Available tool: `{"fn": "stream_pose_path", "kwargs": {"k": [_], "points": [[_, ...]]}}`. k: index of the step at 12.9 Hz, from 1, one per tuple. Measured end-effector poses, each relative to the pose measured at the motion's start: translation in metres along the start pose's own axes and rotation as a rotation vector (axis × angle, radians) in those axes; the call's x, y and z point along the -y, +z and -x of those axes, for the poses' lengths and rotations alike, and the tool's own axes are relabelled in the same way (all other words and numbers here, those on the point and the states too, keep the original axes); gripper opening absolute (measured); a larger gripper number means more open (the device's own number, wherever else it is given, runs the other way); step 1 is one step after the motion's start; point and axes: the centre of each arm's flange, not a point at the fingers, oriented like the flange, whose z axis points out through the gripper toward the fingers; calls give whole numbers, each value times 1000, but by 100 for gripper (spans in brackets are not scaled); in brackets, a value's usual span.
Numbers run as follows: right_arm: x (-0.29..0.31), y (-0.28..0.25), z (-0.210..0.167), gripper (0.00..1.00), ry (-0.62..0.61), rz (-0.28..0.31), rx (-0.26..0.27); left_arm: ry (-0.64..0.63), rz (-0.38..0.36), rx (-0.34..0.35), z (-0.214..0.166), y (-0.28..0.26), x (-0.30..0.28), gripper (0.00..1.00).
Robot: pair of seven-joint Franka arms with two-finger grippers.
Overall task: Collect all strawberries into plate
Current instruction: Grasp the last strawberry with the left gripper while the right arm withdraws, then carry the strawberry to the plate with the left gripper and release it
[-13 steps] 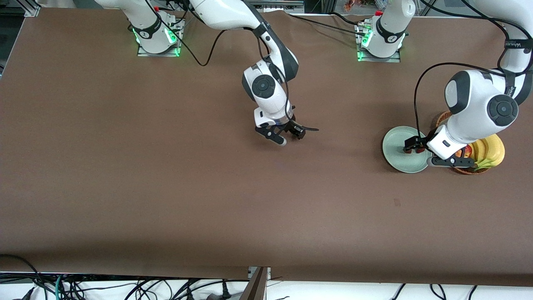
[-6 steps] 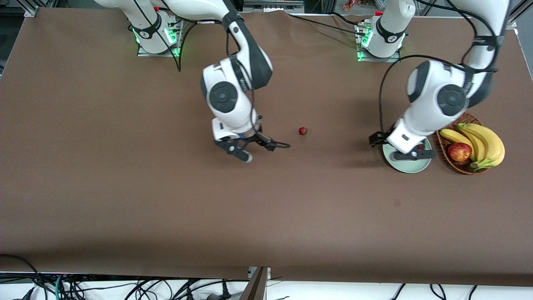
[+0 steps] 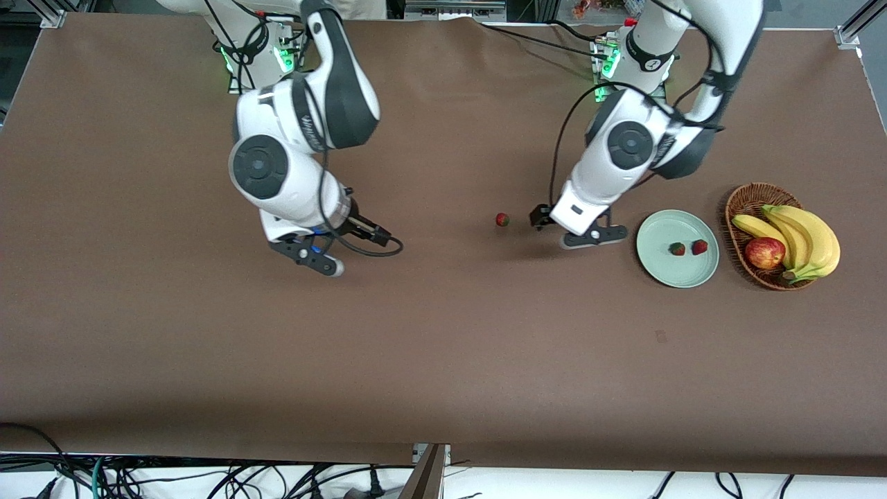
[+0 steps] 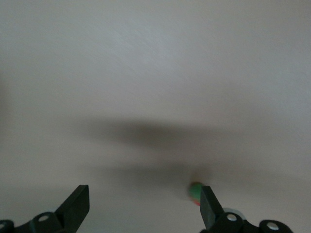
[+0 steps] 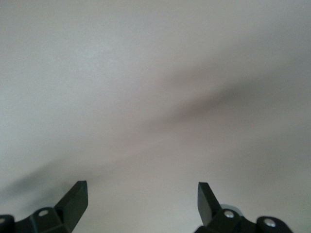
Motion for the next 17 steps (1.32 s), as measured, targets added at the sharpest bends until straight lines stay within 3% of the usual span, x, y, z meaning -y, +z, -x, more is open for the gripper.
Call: {"fn": "stream_pose_path", "kwargs": {"k": [3,9,11,16,17], "points": [[-48,-44,-15,100,-62,8,41,-29,-6,-6,30,59,-38,100],[-105,-82,-26,100,-209,104,29,-107,-53,3,39,119,-61,100],[-129,-96,-32,100,-251,118,31,-121,-59,10,44,125,-63,93],[-206,-139,-31,100,-366,73,26,-159,-70,14,43,120,-66,33],[-221,-145,-32,100,-395,71,20,-162,-75,16,42,120,-65,30]]}}
